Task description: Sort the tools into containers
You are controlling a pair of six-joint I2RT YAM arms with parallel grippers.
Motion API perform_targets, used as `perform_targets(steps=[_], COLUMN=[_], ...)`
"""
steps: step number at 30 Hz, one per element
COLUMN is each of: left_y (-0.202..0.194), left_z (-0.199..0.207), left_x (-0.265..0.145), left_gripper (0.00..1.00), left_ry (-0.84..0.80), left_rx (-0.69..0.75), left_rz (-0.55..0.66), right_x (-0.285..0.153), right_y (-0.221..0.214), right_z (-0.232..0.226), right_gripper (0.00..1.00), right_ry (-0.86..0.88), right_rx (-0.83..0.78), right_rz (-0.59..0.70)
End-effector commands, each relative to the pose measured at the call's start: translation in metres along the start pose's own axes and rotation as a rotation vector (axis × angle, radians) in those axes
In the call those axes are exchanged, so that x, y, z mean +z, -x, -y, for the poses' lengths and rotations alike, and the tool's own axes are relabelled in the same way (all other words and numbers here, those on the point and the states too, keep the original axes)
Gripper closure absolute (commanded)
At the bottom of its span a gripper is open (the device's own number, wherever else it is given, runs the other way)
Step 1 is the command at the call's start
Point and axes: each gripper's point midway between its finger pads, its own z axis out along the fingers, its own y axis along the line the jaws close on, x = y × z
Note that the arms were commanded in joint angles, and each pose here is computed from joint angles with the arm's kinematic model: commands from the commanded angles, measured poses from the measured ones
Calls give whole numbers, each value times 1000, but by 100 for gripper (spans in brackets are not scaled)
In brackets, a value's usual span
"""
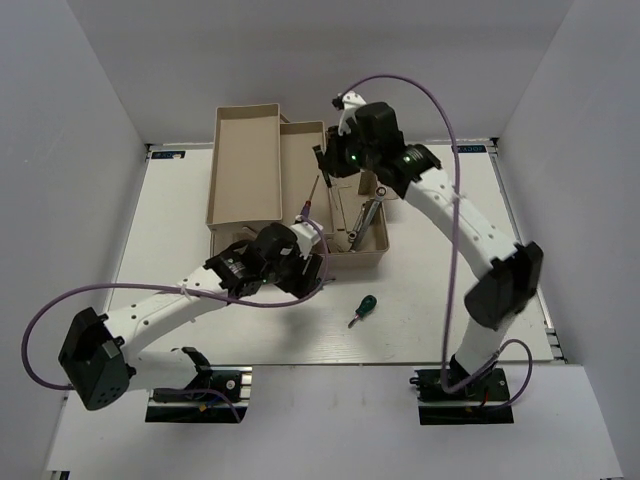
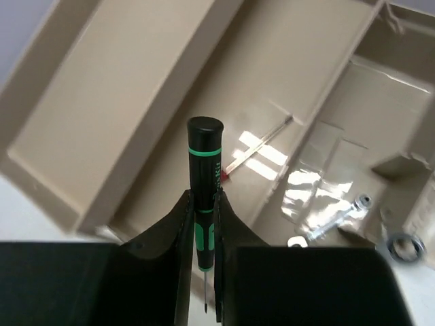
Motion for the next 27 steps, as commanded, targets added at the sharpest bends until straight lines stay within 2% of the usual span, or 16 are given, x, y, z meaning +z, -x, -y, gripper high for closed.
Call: perform_targets(steps=[1, 2, 3, 4, 5, 6, 7, 11, 16, 23, 26, 27], left_y=[5, 8, 2, -1, -1, 1, -7, -6, -19, -30, -30, -29], left_z=[4, -1, 3, 3, 4, 2, 2, -1, -7, -19, -21, -19], left_x=[8, 9, 16, 19, 22, 25, 32, 43, 64, 88, 97, 102], left_gripper=[26, 25, 25, 25, 25, 25, 23, 23, 23, 25, 27, 34], left_ry=[1, 29, 21, 30, 35, 45, 51, 81, 114, 163, 174, 165], left_rx=[82, 99, 121, 142, 173, 184, 203, 241, 290, 351, 363, 362], left_rz=[39, 53, 37, 26, 26, 22, -9, -15, -78, -130, -142, -141], right_x=[40, 37, 37, 46, 53, 49, 48, 25, 16, -11, -24, -31], right_y=[-19, 7, 5, 8, 8, 8, 9, 30, 12, -12, -22, -24], right_z=[-3, -3, -17, -12, -11, -16, -14, -11, 24, 53, 55, 55], right_gripper=[92, 79, 47, 33, 26, 13, 10, 10, 17, 18, 18, 18], right_ry=[117, 151, 243, 266, 289, 355, 370, 457, 402, 354, 362, 362], right_rx=[146, 163, 179, 195, 227, 240, 248, 240, 353, 426, 420, 414], right_rz=[-144, -96, -127, -133, -139, -151, -145, -63, -94, -99, -104, -101])
